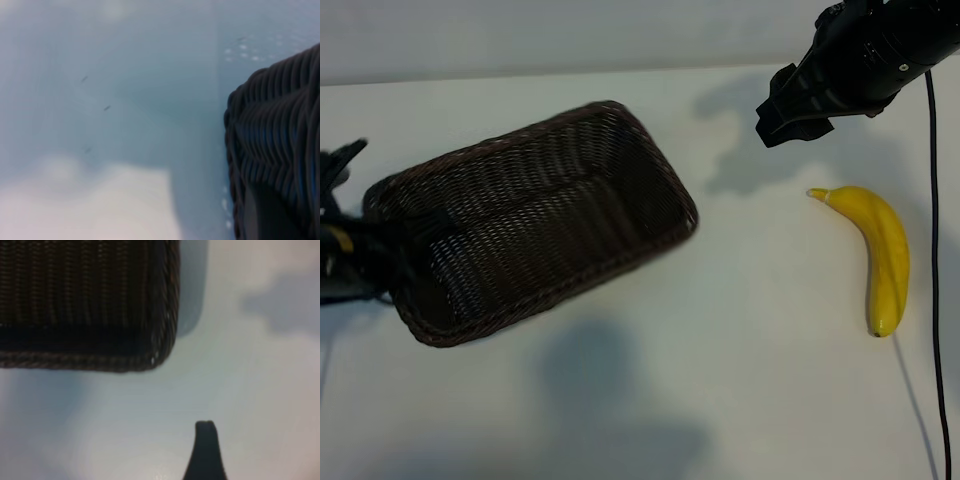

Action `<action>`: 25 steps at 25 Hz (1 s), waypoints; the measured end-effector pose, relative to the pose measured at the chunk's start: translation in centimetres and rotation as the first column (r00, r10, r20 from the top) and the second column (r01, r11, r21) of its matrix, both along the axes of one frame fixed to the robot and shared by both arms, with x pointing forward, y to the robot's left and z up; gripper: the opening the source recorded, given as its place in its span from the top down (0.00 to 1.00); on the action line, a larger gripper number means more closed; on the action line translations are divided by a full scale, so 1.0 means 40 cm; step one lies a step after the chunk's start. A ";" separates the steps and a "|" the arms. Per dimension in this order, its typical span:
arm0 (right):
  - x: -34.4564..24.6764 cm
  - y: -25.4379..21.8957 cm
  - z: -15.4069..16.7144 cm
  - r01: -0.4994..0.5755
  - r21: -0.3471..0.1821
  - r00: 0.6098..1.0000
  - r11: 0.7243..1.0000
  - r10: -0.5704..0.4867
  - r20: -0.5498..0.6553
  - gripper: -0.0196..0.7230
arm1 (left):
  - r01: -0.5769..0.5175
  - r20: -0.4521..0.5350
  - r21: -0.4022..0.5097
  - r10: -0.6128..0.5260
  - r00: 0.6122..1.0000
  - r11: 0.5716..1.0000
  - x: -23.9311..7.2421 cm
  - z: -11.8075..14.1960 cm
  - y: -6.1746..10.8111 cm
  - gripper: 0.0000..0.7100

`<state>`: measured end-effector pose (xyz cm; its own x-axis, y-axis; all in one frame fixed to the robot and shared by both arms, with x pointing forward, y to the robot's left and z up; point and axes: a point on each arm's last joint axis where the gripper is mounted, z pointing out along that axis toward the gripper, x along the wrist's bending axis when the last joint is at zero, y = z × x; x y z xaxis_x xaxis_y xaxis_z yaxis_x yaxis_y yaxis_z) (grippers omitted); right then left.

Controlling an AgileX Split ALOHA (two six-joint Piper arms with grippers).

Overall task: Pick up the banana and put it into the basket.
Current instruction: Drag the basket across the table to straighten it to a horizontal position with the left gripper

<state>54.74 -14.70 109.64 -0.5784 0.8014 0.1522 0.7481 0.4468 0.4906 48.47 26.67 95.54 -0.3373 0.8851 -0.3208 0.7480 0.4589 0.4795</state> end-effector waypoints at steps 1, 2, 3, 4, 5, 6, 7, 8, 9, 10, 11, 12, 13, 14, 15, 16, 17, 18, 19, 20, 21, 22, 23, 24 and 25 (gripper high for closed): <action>0.000 0.000 0.000 0.000 0.000 1.000 1.000 0.000 0.000 0.22 | 0.048 -0.002 0.014 -0.048 0.999 0.999 0.010 0.012 -0.005 0.78; 0.000 0.000 0.000 0.000 0.000 1.000 1.000 0.000 0.000 0.22 | 0.081 -0.003 0.017 -0.081 0.997 0.997 0.019 0.023 -0.010 0.78; 0.000 0.000 0.000 0.000 0.000 1.000 1.000 0.000 0.000 0.22 | 0.120 0.002 0.015 -0.120 0.993 0.993 0.033 0.038 -0.018 0.78; 0.000 0.000 0.000 0.000 0.000 1.000 1.000 0.000 0.000 0.22 | 0.142 0.008 0.002 -0.142 0.990 0.990 0.046 0.047 -0.025 0.78; 0.000 0.000 0.000 0.000 0.000 1.000 1.000 0.000 0.000 0.22 | 0.178 0.014 0.004 -0.178 0.984 0.984 0.058 0.053 -0.031 0.78; 0.000 0.000 0.000 0.000 0.000 1.000 1.000 0.000 0.000 0.22 | 0.202 0.020 -0.006 -0.202 0.979 0.979 0.071 0.059 -0.039 0.78; 0.000 0.000 0.000 0.000 0.000 1.000 1.000 0.000 0.000 0.22 | 0.220 0.025 -0.016 -0.220 0.975 0.975 0.085 0.061 -0.045 0.78; 0.000 0.000 0.000 0.000 0.000 1.000 1.000 0.000 0.000 0.22 | 0.232 0.021 -0.023 -0.231 0.973 0.972 0.097 0.056 -0.050 0.78; 0.000 0.000 0.000 0.000 0.000 1.000 1.000 0.000 0.000 0.22 | 0.243 0.016 -0.030 -0.243 0.970 0.969 0.109 0.051 -0.054 0.78; 0.000 0.000 0.000 0.000 0.000 1.000 1.000 0.000 0.000 0.22 | 0.254 0.010 -0.034 -0.254 0.967 0.967 0.123 0.045 -0.058 0.78; 0.000 0.000 0.000 0.000 0.000 1.000 1.000 0.000 0.000 0.22 | 0.267 -0.002 -0.036 -0.267 0.964 0.963 0.134 0.033 -0.062 0.78; 0.000 0.000 0.000 0.000 0.000 1.000 1.000 0.000 0.000 0.22 | 0.275 -0.017 -0.037 -0.276 0.961 0.961 0.144 0.019 -0.064 0.78; 0.000 0.000 0.000 0.000 0.000 1.000 1.000 0.000 0.000 0.22 | 0.287 -0.028 -0.038 -0.288 0.957 0.957 0.151 0.007 -0.067 0.78; 0.000 0.000 0.000 0.000 0.000 1.000 1.000 0.000 0.000 0.22 | 0.292 -0.042 -0.044 -0.294 0.955 0.955 0.157 -0.008 -0.069 0.78; 0.000 0.000 0.000 0.000 0.000 1.000 1.000 0.000 0.000 0.22 | 0.304 -0.055 -0.043 -0.306 0.950 0.952 0.161 -0.022 -0.071 0.78; 0.000 0.000 0.000 0.000 0.000 1.000 1.000 0.000 0.000 0.22 | 0.317 -0.067 -0.046 -0.320 0.945 0.947 0.165 -0.038 -0.073 0.78; 0.000 0.000 0.000 0.000 0.000 1.000 1.000 0.000 0.001 0.22 | 0.327 -0.079 -0.049 -0.330 0.941 0.944 0.167 -0.052 -0.074 0.78; 0.000 0.000 0.000 0.000 0.000 1.000 1.000 0.000 0.001 0.22 | 0.340 -0.086 -0.051 -0.344 0.935 0.939 0.169 -0.064 -0.076 0.78; 0.000 0.000 0.000 0.000 0.000 1.000 1.000 0.000 0.001 0.22 | 0.350 -0.089 -0.053 -0.353 0.931 0.935 0.170 -0.071 -0.078 0.78; 0.001 0.000 0.000 0.001 0.001 1.000 1.000 -0.001 0.003 0.22 | 0.353 -0.084 -0.062 -0.357 0.930 0.934 0.172 -0.075 -0.081 0.78; 0.001 0.000 0.000 0.001 0.001 1.000 1.000 -0.001 0.003 0.22 | 0.356 -0.081 -0.068 -0.361 0.929 0.932 0.173 -0.076 -0.082 0.78; 0.001 0.000 0.000 0.001 0.001 1.000 1.000 -0.001 0.003 0.22 | 0.362 -0.074 -0.070 -0.367 0.927 0.929 0.174 -0.076 -0.084 0.78; 0.001 0.000 0.000 0.001 0.001 1.000 1.000 -0.001 0.003 0.22 | 0.361 -0.069 -0.075 -0.366 0.928 0.930 0.175 -0.075 -0.085 0.78; 0.001 0.000 0.000 0.001 0.001 1.000 1.000 -0.001 0.003 0.22 | 0.358 -0.065 -0.079 -0.363 0.930 0.930 0.176 -0.074 -0.086 0.78; 0.001 0.000 0.000 0.001 0.001 1.000 1.000 -0.001 0.003 0.22 | 0.358 -0.062 -0.082 -0.363 0.930 0.930 0.177 -0.073 -0.087 0.78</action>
<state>54.76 -14.69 109.65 -0.5781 0.8018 0.1515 0.7472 0.4457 0.4930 55.55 23.20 92.64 -0.0251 0.9285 -0.3705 0.9012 0.1814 0.3935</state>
